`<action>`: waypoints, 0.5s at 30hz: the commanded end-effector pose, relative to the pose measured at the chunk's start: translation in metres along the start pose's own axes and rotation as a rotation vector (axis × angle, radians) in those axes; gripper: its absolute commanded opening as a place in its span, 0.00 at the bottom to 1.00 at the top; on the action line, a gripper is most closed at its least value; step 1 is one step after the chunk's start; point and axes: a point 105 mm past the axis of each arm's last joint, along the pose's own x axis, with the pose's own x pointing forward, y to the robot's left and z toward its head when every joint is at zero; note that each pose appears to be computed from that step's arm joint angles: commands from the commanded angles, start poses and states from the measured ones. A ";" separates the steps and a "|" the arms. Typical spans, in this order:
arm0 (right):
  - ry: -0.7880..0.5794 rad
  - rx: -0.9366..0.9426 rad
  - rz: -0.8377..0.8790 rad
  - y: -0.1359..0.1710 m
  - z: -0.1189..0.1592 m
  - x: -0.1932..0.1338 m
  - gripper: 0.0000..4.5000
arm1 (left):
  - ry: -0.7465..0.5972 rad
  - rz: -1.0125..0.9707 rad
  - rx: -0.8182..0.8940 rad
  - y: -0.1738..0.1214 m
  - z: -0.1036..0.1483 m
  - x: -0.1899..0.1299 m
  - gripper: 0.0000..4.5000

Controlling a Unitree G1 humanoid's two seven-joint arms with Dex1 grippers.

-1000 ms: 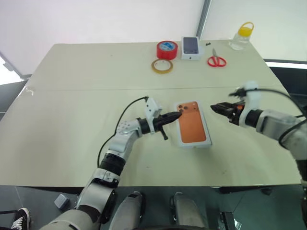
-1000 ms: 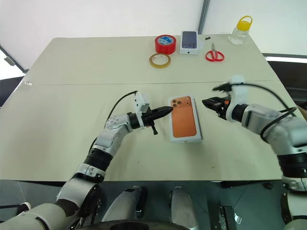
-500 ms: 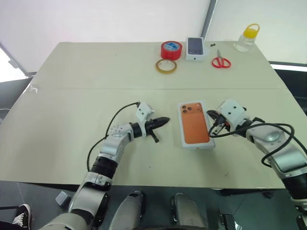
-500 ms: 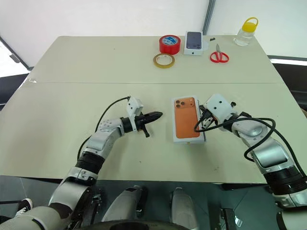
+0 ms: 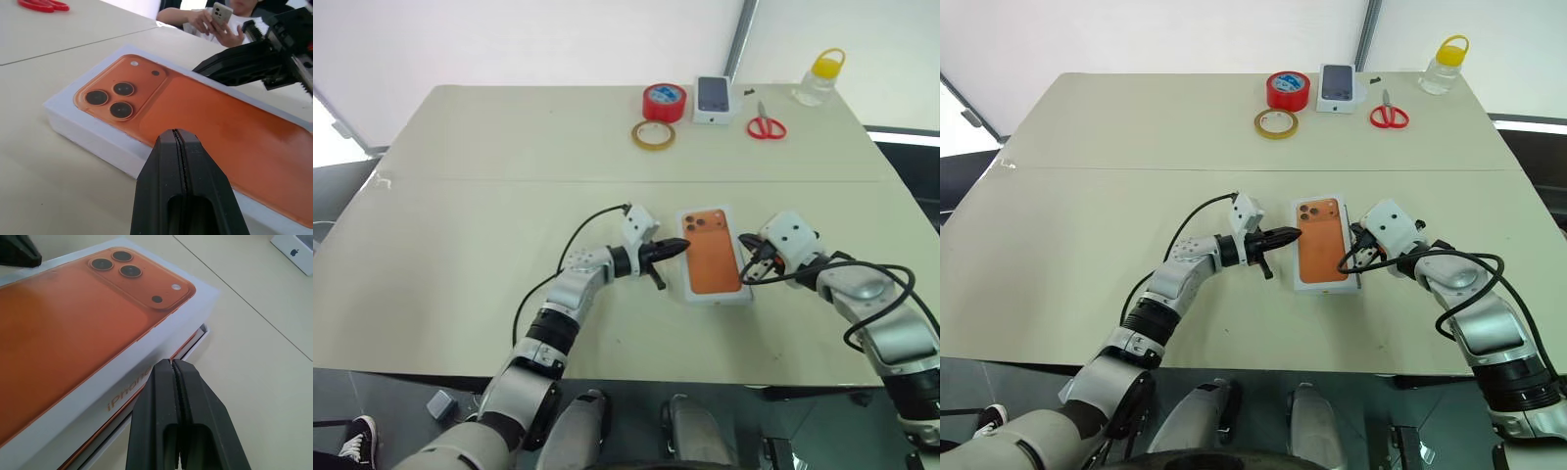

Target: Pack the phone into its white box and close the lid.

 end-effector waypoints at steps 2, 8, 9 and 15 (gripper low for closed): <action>-0.048 -0.028 -0.004 -0.001 0.016 -0.002 0.01 | -0.019 -0.024 0.032 -0.009 0.008 0.009 0.00; -0.036 -0.039 -0.019 -0.005 0.014 -0.003 0.01 | -0.037 -0.015 0.056 -0.004 0.021 0.004 0.00; -0.032 -0.043 -0.021 -0.005 0.013 -0.003 0.01 | -0.040 0.001 0.065 0.001 0.025 0.000 0.00; -0.016 -0.044 -0.046 -0.010 0.009 -0.004 0.01 | 0.147 0.046 0.129 0.019 0.012 -0.029 0.00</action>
